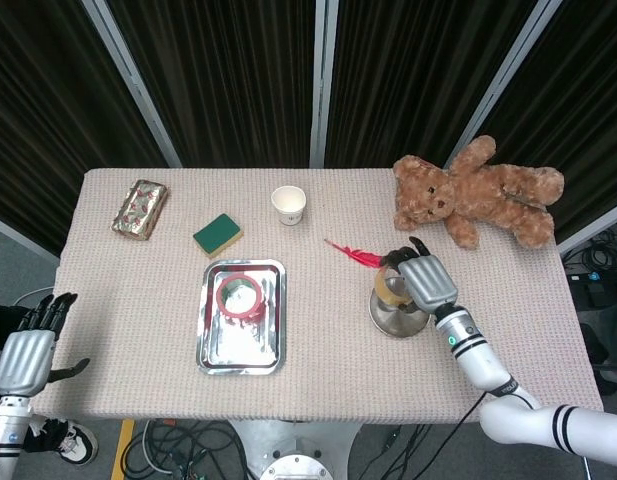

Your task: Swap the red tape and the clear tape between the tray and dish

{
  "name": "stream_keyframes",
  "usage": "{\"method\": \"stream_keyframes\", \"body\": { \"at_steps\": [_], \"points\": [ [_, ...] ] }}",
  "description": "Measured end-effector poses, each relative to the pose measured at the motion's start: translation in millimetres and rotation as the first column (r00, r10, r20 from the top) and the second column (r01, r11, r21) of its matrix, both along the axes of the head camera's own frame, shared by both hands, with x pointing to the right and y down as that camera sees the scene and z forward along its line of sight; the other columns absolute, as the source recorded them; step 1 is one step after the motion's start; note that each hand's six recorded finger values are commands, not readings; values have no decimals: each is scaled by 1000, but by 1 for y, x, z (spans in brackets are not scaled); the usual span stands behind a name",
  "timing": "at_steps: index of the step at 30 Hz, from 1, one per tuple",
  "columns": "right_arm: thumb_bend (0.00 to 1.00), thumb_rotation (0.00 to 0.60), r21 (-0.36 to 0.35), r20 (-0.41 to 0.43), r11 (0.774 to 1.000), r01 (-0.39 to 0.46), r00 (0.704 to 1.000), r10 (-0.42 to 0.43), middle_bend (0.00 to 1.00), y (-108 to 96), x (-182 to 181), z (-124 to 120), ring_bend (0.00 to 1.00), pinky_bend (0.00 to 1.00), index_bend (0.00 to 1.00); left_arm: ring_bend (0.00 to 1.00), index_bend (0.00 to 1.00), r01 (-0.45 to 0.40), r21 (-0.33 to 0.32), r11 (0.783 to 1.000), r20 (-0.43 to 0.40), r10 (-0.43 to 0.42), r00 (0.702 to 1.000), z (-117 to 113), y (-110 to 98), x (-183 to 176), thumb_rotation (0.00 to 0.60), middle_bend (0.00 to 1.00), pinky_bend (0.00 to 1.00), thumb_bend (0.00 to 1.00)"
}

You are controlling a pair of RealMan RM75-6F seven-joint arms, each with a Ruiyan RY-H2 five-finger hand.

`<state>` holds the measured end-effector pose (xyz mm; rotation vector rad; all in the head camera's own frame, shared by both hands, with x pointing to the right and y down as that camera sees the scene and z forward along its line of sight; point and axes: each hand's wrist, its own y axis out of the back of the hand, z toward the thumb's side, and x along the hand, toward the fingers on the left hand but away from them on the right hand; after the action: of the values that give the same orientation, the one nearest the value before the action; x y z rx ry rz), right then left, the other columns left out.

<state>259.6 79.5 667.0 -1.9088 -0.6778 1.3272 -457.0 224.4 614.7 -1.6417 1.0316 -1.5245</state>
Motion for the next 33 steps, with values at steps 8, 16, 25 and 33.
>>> {"method": "stream_keyframes", "body": {
  "at_steps": [8, 16, 25, 33],
  "points": [
    [123, 600, -44, -20, 999, -3, 1000, 2, 436, 23, 20, 21, 163, 32, 388, 0, 36, 0, 7, 1000, 4, 0, 1000, -1, 0, 1, 600, 60, 154, 97],
    [28, 600, -67, 10, 998, 9, 1000, -9, 233, 29, 15, 26, 10, 0, 109, 0, 36, 6, 9, 1000, 10, -6, 1000, -1, 0, -2, 600, 60, 154, 97],
    [0, 600, -105, -7, 994, 17, 1000, -18, 0, 34, 16, 22, 0, 0, 0, 0, 37, 8, 20, 1000, 6, -9, 1000, -1, -1, -2, 600, 60, 146, 97],
    [0, 600, 85, 48, 994, -61, 997, 57, 0, 35, 42, -21, 0, 0, 0, 0, 46, 7, 44, 999, -7, -6, 1000, -10, -4, 1, 600, 60, 145, 97]
  ]
}}
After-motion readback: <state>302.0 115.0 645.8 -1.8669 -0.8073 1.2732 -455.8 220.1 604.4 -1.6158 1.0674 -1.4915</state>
